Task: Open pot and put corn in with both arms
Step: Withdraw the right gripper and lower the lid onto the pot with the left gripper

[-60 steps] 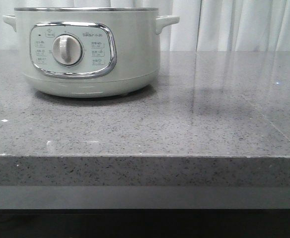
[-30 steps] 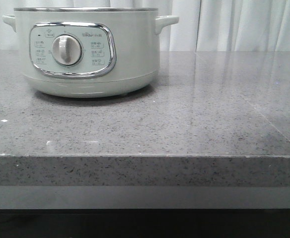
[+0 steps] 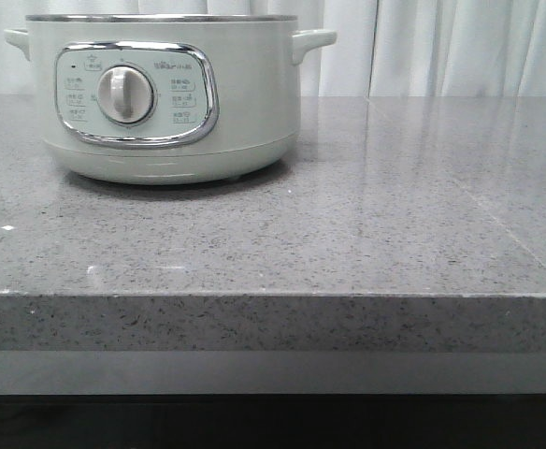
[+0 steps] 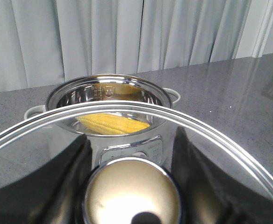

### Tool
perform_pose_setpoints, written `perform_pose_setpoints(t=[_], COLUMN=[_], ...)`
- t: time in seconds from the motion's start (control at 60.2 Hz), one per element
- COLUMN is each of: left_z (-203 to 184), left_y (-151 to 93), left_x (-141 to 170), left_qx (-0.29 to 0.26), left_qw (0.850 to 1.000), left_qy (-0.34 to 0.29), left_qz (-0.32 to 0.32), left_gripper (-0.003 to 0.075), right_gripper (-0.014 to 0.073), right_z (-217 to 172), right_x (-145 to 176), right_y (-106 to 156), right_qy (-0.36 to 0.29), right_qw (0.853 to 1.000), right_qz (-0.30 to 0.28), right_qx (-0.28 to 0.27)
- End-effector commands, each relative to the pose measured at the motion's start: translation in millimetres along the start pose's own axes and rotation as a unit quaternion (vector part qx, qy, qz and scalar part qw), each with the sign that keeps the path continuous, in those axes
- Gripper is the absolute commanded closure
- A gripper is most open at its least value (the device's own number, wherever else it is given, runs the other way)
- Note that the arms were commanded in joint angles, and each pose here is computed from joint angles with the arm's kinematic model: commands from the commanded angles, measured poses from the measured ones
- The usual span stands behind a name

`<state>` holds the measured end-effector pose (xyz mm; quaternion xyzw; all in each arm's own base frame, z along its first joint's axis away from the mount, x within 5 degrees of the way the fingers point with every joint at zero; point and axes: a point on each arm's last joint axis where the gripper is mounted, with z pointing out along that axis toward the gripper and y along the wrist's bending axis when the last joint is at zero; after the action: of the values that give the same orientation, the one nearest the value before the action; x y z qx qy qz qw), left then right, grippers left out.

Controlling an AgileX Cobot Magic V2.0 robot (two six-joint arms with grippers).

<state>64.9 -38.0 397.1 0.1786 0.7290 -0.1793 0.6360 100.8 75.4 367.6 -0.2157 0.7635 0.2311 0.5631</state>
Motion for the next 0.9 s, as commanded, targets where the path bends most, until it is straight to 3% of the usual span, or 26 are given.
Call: perform_pose_setpoints(t=[0.0,0.632,0.881], left_z=[-7.3,-7.3,-3.7], left_y=[-0.3,-0.3,0.8], left_x=[-24.7,-24.7,-31.9], left_qx=[0.000,0.000,-0.005], left_qw=[0.996,0.996,0.992], left_qy=[-0.094,-0.094,-0.127], left_qz=[-0.006,-0.006,-0.007], left_gripper=[0.0479,0.0479,0.0479], right_gripper=[0.0046,0.0046,0.0046], right_z=[-5.5,-5.3,-5.3], right_x=[-15.3,-14.3,-14.3], right_y=[0.9,0.9,0.9], right_qy=[-0.056,-0.050,-0.050], right_qw=[0.998,0.999,0.999], right_qz=[0.000,0.000,0.000], right_qx=[0.000,-0.001,-0.001])
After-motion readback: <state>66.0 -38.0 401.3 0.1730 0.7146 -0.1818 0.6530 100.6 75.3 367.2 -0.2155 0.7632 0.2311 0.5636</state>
